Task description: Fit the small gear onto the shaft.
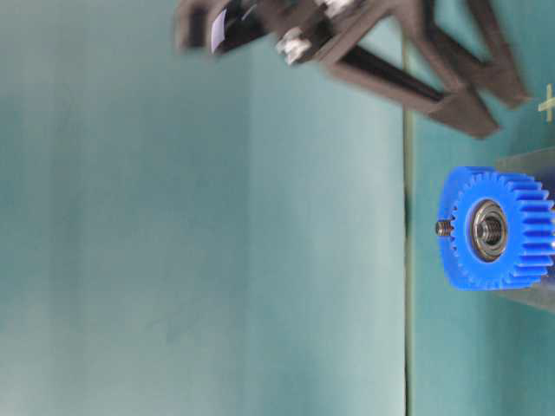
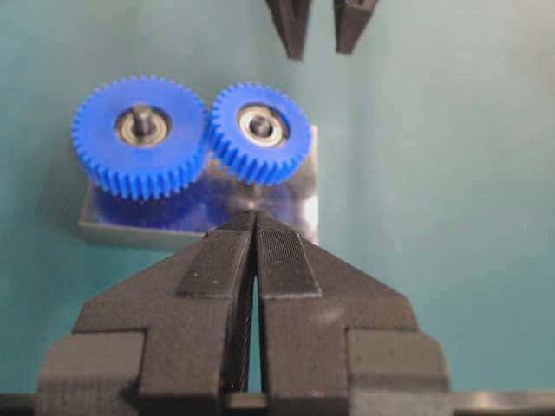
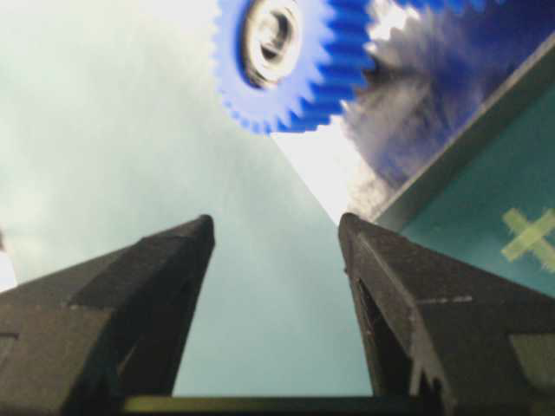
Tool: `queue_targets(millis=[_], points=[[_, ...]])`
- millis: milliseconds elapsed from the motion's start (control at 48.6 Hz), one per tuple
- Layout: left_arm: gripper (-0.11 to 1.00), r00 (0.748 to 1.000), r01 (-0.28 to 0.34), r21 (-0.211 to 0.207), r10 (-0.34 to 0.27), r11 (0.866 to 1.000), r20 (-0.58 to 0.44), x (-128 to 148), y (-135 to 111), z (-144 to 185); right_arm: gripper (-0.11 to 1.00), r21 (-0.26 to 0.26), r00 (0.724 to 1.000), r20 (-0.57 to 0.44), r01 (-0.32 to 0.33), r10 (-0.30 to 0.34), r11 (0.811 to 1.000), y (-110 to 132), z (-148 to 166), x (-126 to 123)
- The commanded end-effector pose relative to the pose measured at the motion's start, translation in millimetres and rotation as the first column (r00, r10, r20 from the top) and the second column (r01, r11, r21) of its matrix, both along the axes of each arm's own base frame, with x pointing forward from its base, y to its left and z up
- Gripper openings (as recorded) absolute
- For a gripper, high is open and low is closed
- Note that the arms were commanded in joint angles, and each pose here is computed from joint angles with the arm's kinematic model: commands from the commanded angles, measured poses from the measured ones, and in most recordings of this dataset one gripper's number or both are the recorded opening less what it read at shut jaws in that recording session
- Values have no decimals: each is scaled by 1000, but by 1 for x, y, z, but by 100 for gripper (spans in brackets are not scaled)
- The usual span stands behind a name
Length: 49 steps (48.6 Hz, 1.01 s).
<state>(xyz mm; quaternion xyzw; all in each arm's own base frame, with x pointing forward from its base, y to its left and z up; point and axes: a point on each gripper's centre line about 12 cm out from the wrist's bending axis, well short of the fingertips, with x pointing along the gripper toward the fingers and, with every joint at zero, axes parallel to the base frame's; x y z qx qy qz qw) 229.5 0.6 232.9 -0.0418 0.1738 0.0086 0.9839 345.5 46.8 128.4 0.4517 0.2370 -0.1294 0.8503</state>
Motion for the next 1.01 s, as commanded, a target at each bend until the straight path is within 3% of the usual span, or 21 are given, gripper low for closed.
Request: queue_targets(millis=[0, 124, 309, 371, 473, 988], points=[[0, 1000, 2, 0, -2, 1000, 25, 4, 0, 9, 67, -1, 997, 81, 3, -3, 1000, 7, -2, 11], [0, 1000, 1, -1, -1, 1000, 25, 4, 0, 9, 67, 30, 973, 227, 37, -43, 999, 10, -4, 30], [0, 1000, -3, -13, 3, 1000, 18, 2, 0, 8, 67, 158, 922, 378, 31, -89, 987, 14, -18, 42], [0, 1000, -8, -27, 9, 1000, 6, 1, 0, 7, 68, 183, 921, 382, 6, -77, 983, 18, -23, 44], [0, 1000, -14, -42, 14, 999, -6, 0, 0, 5, 67, 182, 924, 377, -4, -66, 983, 18, -25, 45], [0, 1000, -8, -43, 8, 999, 12, -2, -2, 9, 68, 186, 956, 269, 70, -119, 980, -5, -40, 44]])
